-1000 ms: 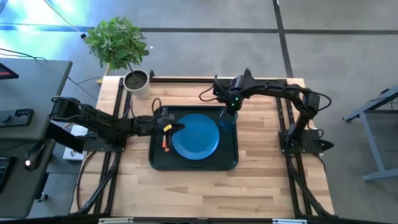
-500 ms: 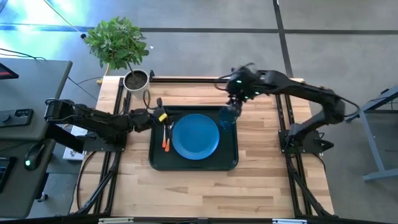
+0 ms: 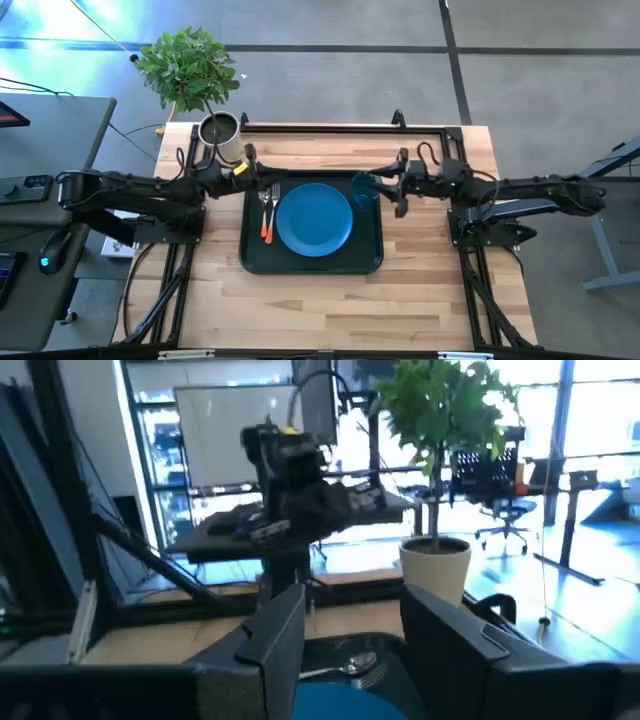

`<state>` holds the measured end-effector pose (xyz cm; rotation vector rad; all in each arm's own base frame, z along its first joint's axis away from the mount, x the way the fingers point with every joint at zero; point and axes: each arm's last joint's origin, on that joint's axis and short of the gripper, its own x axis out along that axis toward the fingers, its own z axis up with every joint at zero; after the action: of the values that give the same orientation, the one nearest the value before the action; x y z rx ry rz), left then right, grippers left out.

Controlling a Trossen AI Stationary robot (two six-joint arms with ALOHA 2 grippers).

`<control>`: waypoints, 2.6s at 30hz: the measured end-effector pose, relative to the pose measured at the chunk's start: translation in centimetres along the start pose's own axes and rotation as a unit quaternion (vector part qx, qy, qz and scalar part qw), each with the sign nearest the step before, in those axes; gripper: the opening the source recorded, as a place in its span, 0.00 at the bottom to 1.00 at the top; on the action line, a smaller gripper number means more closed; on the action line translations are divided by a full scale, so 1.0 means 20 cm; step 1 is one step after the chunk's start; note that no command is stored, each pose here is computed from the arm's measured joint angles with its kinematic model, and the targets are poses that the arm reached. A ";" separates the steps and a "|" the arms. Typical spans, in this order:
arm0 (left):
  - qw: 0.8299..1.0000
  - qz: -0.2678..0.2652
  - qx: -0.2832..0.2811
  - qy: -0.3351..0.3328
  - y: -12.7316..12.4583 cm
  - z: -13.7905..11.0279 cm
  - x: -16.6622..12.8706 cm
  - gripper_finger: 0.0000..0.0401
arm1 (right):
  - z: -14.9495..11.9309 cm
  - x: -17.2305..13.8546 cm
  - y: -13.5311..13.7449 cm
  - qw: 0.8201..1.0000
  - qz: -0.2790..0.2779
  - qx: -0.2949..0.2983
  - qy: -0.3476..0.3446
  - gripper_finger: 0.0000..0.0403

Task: Pick and place plate/cup/fork/spoon on tray
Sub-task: Return to Home Position

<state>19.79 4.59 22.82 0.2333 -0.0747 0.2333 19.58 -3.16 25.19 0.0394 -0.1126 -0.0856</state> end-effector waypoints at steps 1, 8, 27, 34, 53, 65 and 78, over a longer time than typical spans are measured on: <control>1.000 0.004 -0.003 -0.005 0.02 -0.01 0.01 0.05 | -0.02 -0.02 0.00 1.000 0.004 0.001 -0.005 0.39; 0.997 0.065 -0.017 0.025 0.14 -0.07 0.02 0.05 | -0.03 -0.13 -0.01 0.999 -0.004 -0.016 0.037 0.39; 0.994 0.079 -0.079 0.007 0.12 -0.15 -0.20 0.05 | 0.00 -0.37 -0.01 0.995 0.012 0.021 0.094 0.39; 0.995 0.080 -0.067 -0.001 0.11 -0.17 -0.25 0.05 | -0.05 -0.43 0.00 0.991 0.017 0.044 0.128 0.39; 0.994 0.069 -0.083 0.017 0.07 -0.23 -0.34 0.05 | -0.09 -0.54 0.01 0.997 -0.013 0.036 0.061 0.39; 0.990 0.065 -0.113 0.050 0.06 -0.23 -0.40 0.05 | -0.15 -0.52 0.00 0.997 -0.006 0.059 0.044 0.39; 0.985 0.034 -0.153 0.067 0.02 -0.28 -0.43 0.00 | -0.33 -0.50 0.03 0.992 0.046 0.116 0.035 0.39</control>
<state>11.54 4.30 16.62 -0.0917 0.0153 0.3020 10.44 -1.40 17.59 0.2687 -0.0540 0.0221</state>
